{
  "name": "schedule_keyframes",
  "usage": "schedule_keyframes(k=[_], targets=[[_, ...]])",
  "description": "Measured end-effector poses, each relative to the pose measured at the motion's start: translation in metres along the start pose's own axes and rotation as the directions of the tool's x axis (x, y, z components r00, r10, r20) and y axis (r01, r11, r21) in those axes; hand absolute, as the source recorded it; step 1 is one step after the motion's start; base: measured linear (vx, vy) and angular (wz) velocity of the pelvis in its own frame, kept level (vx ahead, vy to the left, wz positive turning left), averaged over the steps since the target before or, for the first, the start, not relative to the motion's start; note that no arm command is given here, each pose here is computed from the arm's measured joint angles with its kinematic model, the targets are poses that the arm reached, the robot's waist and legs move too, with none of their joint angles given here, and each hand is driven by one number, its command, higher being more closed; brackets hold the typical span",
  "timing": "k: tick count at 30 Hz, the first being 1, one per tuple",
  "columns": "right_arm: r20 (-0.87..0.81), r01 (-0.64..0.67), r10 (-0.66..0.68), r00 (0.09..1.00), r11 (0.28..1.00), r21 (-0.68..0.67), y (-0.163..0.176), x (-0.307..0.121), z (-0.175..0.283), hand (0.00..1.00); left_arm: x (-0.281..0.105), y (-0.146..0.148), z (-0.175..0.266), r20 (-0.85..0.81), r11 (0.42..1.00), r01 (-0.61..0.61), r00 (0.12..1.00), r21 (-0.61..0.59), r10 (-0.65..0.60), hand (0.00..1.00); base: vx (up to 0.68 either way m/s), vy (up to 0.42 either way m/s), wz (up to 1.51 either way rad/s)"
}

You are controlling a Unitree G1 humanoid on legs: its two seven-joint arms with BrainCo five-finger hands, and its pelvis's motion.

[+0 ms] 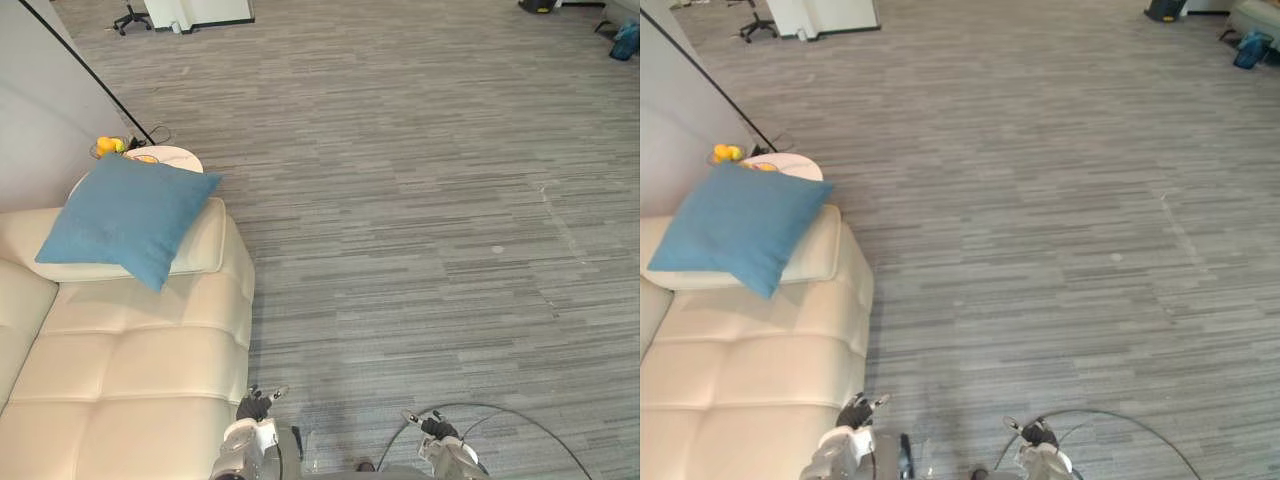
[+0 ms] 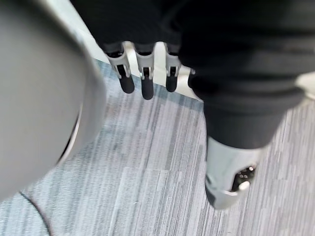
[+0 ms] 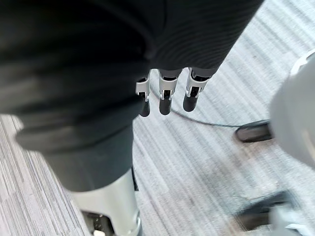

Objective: Pick up cushions and gather them together orderly.

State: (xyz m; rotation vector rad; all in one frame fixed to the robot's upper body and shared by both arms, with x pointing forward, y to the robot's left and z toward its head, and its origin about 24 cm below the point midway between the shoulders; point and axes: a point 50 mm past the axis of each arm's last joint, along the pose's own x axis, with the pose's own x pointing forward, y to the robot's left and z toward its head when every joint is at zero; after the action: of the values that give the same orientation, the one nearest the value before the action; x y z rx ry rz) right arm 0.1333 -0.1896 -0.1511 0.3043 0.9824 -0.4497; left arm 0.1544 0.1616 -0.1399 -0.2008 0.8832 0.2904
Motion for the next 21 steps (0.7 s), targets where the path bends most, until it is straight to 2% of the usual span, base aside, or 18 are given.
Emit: schedule_keyframes(k=[6,11,17,21], targets=[[-0.025,-0.046,0.046,0.999,0.999,0.011,0.012,-0.004,-0.012,0.0,0.001,0.008,-0.003,-0.024,1.0,-0.015,1.0,0.015,0.015,0.0,0.53,0.196,-0.33],[-0.013,-0.04,0.04,0.999,0.999,0.001,0.005,-0.005,-0.012,0.0,0.0,0.014,-0.013,-0.071,0.999,-0.033,0.997,0.015,0.034,0.0,0.39,0.063,0.45],[-0.016,-0.031,0.031,0.999,0.999,0.024,0.004,-0.004,-0.011,0.0,-0.002,0.022,-0.018,-0.091,0.997,-0.07,0.994,-0.024,0.068,0.0,0.41,-0.202,1.02],[-0.012,0.001,-0.001,1.0,1.0,0.012,-0.009,-0.001,-0.005,0.0,-0.007,0.018,-0.036,-0.144,0.995,-0.079,0.987,-0.066,0.068,0.0,0.4,-0.287,0.6]])
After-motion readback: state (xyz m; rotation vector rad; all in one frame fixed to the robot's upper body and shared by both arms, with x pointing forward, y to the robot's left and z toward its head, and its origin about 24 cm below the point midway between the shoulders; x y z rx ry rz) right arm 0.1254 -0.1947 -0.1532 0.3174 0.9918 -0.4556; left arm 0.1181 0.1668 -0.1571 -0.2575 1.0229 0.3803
